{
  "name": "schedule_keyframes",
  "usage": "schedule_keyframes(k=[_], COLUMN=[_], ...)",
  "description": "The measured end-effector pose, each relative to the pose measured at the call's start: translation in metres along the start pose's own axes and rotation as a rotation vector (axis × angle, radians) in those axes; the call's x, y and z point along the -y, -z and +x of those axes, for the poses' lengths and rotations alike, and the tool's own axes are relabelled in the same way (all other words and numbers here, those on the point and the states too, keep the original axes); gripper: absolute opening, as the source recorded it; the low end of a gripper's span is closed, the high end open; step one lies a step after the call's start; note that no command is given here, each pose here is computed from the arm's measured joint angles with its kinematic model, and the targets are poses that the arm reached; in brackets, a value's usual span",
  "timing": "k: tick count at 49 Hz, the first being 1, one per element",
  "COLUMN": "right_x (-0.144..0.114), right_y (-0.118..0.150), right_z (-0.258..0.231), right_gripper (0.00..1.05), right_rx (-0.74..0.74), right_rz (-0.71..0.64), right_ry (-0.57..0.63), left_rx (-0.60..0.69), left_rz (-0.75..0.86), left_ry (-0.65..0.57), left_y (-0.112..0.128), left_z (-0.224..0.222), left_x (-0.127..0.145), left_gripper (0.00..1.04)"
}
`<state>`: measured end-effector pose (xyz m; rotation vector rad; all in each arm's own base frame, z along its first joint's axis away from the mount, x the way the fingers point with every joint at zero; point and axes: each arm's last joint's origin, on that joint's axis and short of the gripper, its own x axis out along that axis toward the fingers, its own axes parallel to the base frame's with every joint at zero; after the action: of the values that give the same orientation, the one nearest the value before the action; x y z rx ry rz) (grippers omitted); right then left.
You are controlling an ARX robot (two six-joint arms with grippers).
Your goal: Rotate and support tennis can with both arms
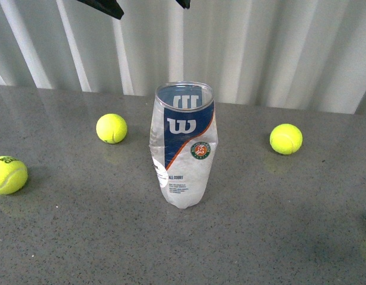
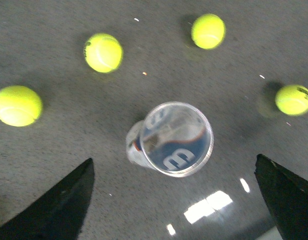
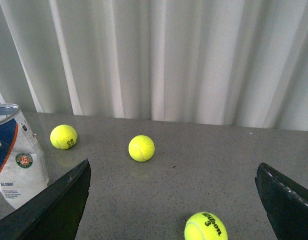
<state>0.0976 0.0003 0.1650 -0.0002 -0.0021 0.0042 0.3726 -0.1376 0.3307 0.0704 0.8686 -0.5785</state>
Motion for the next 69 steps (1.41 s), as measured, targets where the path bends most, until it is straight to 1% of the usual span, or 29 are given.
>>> schedule_keyframes(k=[1, 3, 5, 6, 7, 8, 9, 11, 13, 16, 22, 23, 25, 33, 44, 55, 59, 61, 69], right_x=[0.000, 0.000, 0.000, 0.000, 0.000, 0.000, 0.000, 0.000, 0.000, 0.000, 0.000, 0.000, 0.000, 0.000, 0.000, 0.000, 0.000, 0.000, 0.000], right_y=[0.000, 0.000, 0.000, 0.000, 0.000, 0.000, 0.000, 0.000, 0.000, 0.000, 0.000, 0.000, 0.000, 0.000, 0.000, 0.000, 0.000, 0.000, 0.000], right_z=[0.000, 0.000, 0.000, 0.000, 0.000, 0.000, 0.000, 0.000, 0.000, 0.000, 0.000, 0.000, 0.000, 0.000, 0.000, 0.000, 0.000, 0.000, 0.000], right_gripper=[0.98, 0.98, 0.98, 0.98, 0.98, 0.98, 0.98, 0.98, 0.98, 0.98, 0.98, 0.98, 0.98, 0.98, 0.98, 0.98, 0.98, 0.98, 0.98], right_rx=[0.000, 0.000, 0.000, 0.000, 0.000, 0.000, 0.000, 0.000, 0.000, 0.000, 0.000, 0.000, 0.000, 0.000, 0.000, 0.000, 0.000, 0.000, 0.000], right_rz=[0.000, 0.000, 0.000, 0.000, 0.000, 0.000, 0.000, 0.000, 0.000, 0.000, 0.000, 0.000, 0.000, 0.000, 0.000, 0.000, 0.000, 0.000, 0.000], right_ry=[0.000, 0.000, 0.001, 0.000, 0.001, 0.006, 0.006, 0.005, 0.003, 0.000, 0.000, 0.000, 0.000, 0.001, 0.000, 0.001, 0.000, 0.000, 0.001], left_rx=[0.033, 0.166, 0.292, 0.386, 0.450, 0.553, 0.661, 0.811, 0.885, 0.913, 0.874, 0.870, 0.858, 0.862, 0.856, 0.865, 0.860, 0.859, 0.862], left_rz=[0.013, 0.027, 0.017, 0.004, -0.006, -0.022, -0.034, -0.048, -0.053, -0.066, -0.073, -0.072, -0.068, -0.068, -0.075, -0.071, -0.066, -0.073, -0.075], left_ry=[-0.030, -0.217, -0.374, -0.452, -0.493, -0.534, -0.549, -0.563, -0.570, -0.586, -0.587, -0.583, -0.572, -0.567, -0.576, -0.573, -0.558, -0.571, -0.578], left_y=[0.001, 0.007, 0.019, 0.031, 0.039, 0.051, 0.062, 0.079, 0.098, 0.121, 0.162, 0.165, 0.176, 0.208, 0.243, 0.266, 0.275, 0.281, 0.291], left_z=[0.004, 0.007, 0.009, 0.008, 0.006, 0.002, -0.004, -0.016, -0.026, -0.033, -0.030, -0.030, -0.029, -0.036, -0.044, -0.050, -0.054, -0.056, -0.059], left_x=[0.002, 0.000, -0.004, -0.006, -0.008, -0.011, -0.015, -0.020, -0.024, -0.029, -0.035, -0.035, -0.035, -0.035, -0.035, -0.031, -0.034, -0.035, -0.032], left_gripper=[0.96, 0.89, 0.82, 0.76, 0.73, 0.67, 0.62, 0.53, 0.44, 0.33, 0.14, 0.12, 0.05, 0.04, 0.04, 0.04, 0.04, 0.04, 0.04])
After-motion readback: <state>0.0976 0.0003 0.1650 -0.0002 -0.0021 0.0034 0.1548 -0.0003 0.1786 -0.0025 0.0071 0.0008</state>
